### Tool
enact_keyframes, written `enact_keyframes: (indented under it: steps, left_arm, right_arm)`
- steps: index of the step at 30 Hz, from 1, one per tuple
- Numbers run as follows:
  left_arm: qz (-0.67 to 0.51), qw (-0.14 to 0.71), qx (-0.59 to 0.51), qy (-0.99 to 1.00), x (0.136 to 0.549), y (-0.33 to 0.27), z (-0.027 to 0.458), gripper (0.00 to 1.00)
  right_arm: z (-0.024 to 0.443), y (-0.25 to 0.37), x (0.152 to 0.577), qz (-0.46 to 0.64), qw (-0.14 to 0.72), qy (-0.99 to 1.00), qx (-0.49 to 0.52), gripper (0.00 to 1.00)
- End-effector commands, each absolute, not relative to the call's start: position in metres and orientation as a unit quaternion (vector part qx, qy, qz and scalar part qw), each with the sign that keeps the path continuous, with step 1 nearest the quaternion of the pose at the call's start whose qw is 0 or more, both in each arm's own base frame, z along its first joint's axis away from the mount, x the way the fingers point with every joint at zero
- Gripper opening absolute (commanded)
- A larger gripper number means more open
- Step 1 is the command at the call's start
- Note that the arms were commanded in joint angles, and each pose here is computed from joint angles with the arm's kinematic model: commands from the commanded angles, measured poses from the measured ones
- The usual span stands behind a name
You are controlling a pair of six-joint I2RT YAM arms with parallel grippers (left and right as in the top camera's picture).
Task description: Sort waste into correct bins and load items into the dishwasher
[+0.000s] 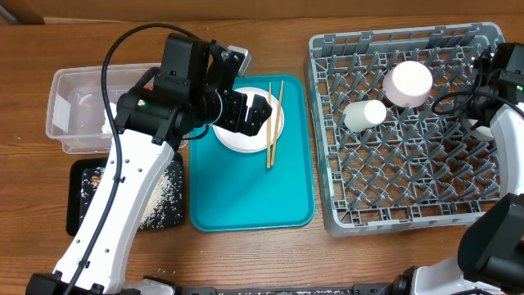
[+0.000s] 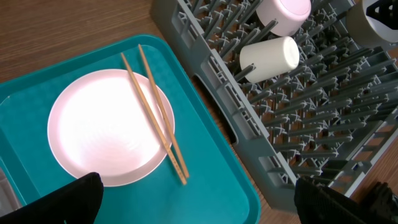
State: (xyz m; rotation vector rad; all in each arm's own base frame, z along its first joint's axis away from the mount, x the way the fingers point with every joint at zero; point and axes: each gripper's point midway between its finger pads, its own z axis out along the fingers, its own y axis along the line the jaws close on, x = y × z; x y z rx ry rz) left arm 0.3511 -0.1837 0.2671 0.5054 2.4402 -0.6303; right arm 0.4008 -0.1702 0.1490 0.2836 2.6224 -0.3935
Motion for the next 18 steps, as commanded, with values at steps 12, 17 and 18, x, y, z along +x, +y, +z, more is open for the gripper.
enact_keyframes:
  steps: [12,17,18]
  left_arm:
    - [-0.231,0.296,0.198,0.905,0.353,-0.182,0.276,1.00]
    - [-0.231,0.296,0.198,0.905,0.353,-0.182,0.276,1.00]
    - [-0.231,0.296,0.198,0.905,0.353,-0.182,0.276,1.00]
  right_arm:
    - [0.128,-0.165,0.398,-0.125,0.215,0.963,0.101,0.21]
    - [0.127,-0.164,0.394,-0.123,0.206,0.966,0.100,0.07]
    - [0.126,-0.163,0.393,-0.122,0.202,0.966,0.100,0.04]
